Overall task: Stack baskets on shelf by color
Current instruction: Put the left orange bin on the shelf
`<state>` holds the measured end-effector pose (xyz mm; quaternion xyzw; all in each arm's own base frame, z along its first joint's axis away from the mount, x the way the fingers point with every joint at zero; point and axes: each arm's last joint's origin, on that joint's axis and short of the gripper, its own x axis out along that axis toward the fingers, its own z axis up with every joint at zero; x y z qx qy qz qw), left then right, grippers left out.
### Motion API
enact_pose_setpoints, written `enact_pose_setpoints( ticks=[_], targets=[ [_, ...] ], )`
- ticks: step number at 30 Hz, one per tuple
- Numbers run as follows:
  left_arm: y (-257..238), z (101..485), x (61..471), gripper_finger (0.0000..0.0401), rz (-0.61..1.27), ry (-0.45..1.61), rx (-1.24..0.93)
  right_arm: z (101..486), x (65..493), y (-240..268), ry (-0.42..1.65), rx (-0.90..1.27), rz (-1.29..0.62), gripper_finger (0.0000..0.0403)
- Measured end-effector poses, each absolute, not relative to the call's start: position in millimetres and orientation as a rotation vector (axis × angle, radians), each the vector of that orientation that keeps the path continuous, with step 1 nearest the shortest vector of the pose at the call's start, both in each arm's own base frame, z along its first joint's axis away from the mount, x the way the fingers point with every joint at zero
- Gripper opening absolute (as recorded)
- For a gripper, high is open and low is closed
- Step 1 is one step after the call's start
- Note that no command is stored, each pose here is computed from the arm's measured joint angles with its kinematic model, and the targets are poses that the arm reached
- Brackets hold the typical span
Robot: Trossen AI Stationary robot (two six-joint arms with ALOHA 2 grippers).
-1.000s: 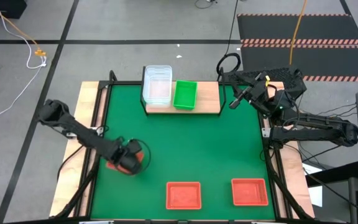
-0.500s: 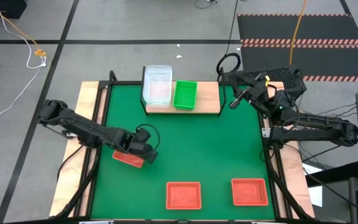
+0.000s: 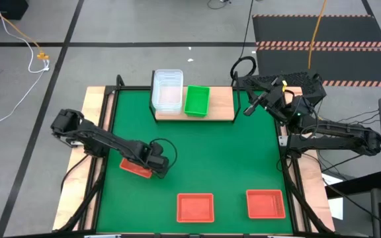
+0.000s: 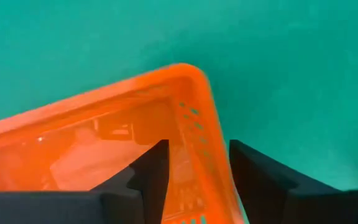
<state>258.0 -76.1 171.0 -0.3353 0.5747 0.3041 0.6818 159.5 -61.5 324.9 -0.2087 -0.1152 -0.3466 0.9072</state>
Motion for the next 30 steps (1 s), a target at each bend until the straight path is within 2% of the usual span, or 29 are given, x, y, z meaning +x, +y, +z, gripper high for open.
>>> enact_pose_setpoints(
  ticks=[2, 6, 8, 14, 17, 20, 23, 25, 30],
  targets=[
    [-77, 168, 261, 0.0142, 0.631, 1.304, -0.733, 325, 160, -61, -0.238, -0.428, -0.715, 0.0112],
    [-80, 169, 267, 0.0045, 0.503, 1.295, -0.682, 325, 160, -61, -0.242, -0.42, -0.714, 0.0112],
    [-80, 175, 270, 0.0015, 0.434, 1.317, -0.64, 325, 159, -61, -0.251, -0.401, -0.711, 0.0112],
    [-94, 237, 278, 0.0006, 0.256, 1.445, -0.497, 325, 160, -60, -0.289, -0.344, -0.637, 0.0112],
    [-101, 282, 288, 0.0006, 0.083, 1.349, -0.36, 325, 161, -58, -0.303, -0.325, -0.571, 0.0112],
    [-103, 323, 298, 0.0005, -0.053, 1.157, -0.09, 325, 162, -58, -0.316, -0.282, -0.556, 0.0112],
    [-94, 350, 311, 0.0004, -0.031, 0.997, 0.198, 327, 160, -56, -0.338, -0.23, -0.54, 0.0112],
    [-78, 361, 320, 0.0008, 0.053, 0.921, 0.342, 327, 159, -54, -0.335, -0.224, -0.526, 0.0112],
    [-20, 367, 356, 0.0004, 0.245, 0.765, 0.478, 329, 154, -47, -0.335, -0.233, -0.501, 0.0112]
  ],
)
